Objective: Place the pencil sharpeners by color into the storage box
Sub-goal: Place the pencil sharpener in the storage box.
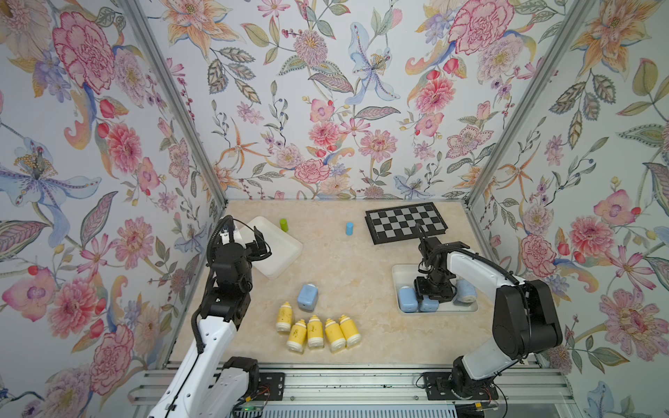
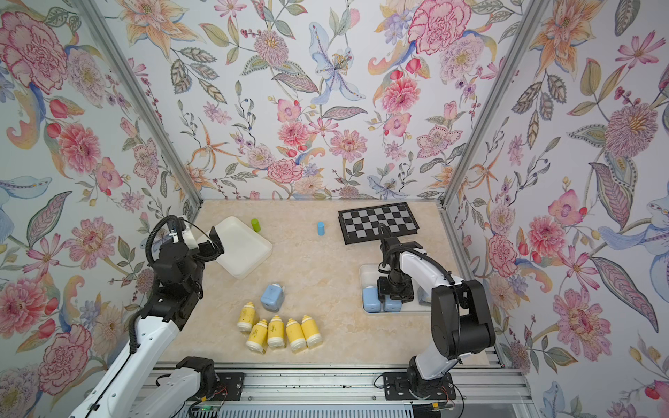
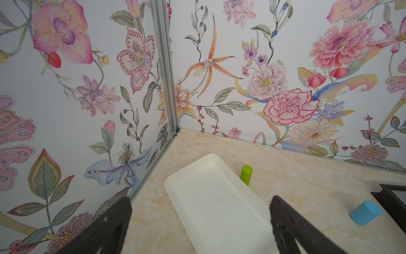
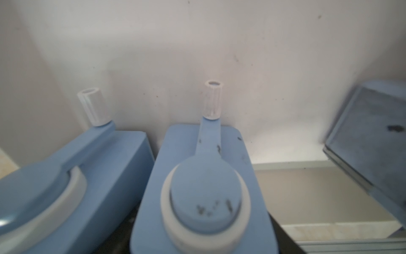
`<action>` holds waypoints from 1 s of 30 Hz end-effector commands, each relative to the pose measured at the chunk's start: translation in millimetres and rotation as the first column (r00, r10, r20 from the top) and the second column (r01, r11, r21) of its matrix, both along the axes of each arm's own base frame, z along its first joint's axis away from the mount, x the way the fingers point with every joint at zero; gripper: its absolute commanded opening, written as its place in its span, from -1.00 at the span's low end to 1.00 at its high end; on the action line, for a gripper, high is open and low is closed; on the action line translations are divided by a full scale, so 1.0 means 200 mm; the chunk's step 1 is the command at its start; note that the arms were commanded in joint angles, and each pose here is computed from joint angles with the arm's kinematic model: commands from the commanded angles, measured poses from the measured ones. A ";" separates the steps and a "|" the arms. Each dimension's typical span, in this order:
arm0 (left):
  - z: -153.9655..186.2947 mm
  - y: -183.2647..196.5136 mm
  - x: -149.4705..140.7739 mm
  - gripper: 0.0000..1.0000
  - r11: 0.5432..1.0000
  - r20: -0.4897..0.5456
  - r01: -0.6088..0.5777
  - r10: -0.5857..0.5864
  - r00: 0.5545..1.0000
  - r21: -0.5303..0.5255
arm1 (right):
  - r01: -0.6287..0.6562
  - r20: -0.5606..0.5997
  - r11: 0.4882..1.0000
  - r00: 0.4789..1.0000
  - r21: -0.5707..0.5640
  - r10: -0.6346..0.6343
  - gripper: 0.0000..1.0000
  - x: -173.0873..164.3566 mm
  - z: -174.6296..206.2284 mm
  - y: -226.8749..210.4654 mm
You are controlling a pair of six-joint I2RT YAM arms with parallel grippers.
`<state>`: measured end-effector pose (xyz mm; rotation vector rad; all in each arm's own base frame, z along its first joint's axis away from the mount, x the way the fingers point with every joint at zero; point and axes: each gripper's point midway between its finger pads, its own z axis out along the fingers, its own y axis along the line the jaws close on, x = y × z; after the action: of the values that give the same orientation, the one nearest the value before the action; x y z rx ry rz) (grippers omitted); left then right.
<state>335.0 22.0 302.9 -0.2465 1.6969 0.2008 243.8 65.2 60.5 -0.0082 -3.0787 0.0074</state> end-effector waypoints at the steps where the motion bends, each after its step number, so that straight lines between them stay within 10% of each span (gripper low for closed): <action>1: 0.00 -0.02 0.00 0.99 1.000 0.007 0.012 -0.012 1.000 -0.012 | -0.002 0.034 1.000 0.999 0.002 0.002 0.34 0.00 0.11 0.00; 30: 0.00 -0.01 0.00 0.99 1.000 0.012 0.006 -0.006 1.000 -0.013 | -0.061 0.332 0.994 0.943 0.093 0.026 0.39 0.05 0.75 0.33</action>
<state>335.0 22.0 302.9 -0.2465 1.6969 0.2008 255.1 122.7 201.4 0.1181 -3.4044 -0.1731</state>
